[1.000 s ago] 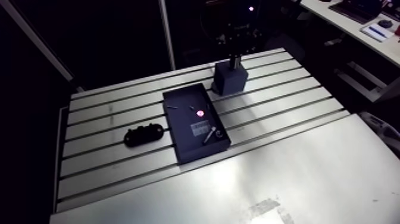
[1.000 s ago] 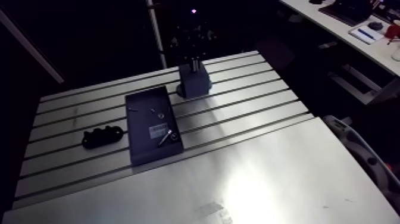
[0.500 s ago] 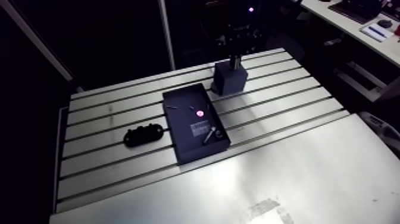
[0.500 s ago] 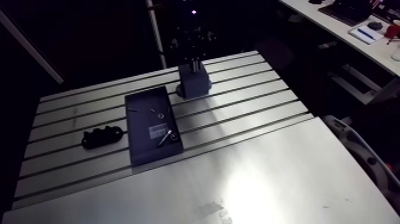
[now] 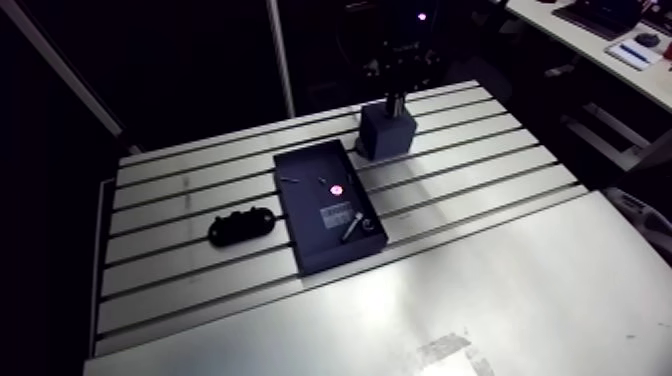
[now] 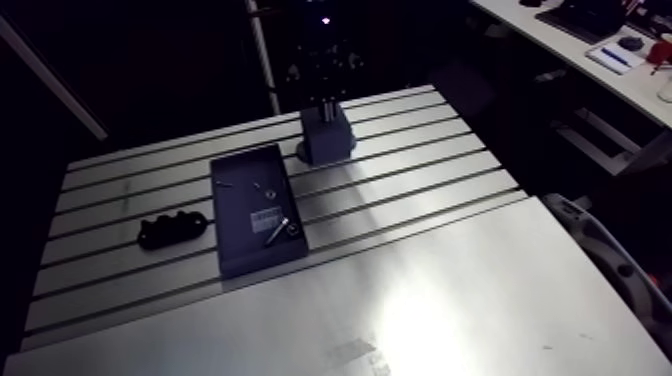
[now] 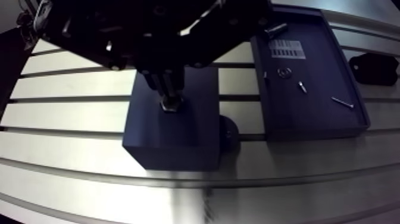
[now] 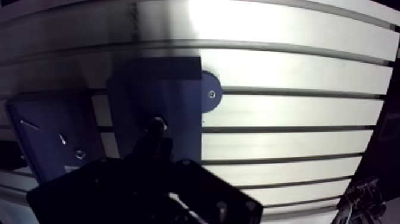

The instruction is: Pick up the M10 bolt and insert it into the hex recess until seated.

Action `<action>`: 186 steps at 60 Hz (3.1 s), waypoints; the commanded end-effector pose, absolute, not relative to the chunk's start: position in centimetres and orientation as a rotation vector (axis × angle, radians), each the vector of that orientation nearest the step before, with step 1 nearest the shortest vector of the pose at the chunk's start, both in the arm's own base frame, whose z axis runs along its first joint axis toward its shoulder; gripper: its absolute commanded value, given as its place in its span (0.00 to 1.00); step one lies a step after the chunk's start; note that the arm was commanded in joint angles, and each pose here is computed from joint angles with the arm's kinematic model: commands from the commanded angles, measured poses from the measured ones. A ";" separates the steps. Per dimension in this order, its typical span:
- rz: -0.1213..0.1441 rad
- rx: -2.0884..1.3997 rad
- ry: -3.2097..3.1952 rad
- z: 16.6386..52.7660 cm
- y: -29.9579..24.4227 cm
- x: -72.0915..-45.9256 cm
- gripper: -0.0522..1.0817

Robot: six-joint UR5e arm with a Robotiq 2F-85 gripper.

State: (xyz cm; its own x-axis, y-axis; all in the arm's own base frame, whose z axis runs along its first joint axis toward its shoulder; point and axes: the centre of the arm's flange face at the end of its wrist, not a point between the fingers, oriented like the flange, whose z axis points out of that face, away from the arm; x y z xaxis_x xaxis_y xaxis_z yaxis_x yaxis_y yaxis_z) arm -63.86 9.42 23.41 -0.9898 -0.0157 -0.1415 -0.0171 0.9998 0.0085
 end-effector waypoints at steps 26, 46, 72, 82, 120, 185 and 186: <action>0.016 -0.030 3.001 23.4 9.4 -63.9 0.99; 0.016 -0.030 2.999 23.4 9.4 -63.9 0.99; 0.011 -0.035 2.987 22.5 9.4 -64.0 0.99; 0.009 -0.032 2.992 22.6 9.5 -64.1 0.99; 0.018 -0.044 2.999 28.6 8.5 -62.4 0.99; 0.073 -0.021 3.054 48.5 -7.3 -57.2 0.05; 0.075 -0.024 3.068 49.2 -7.6 -56.8 0.05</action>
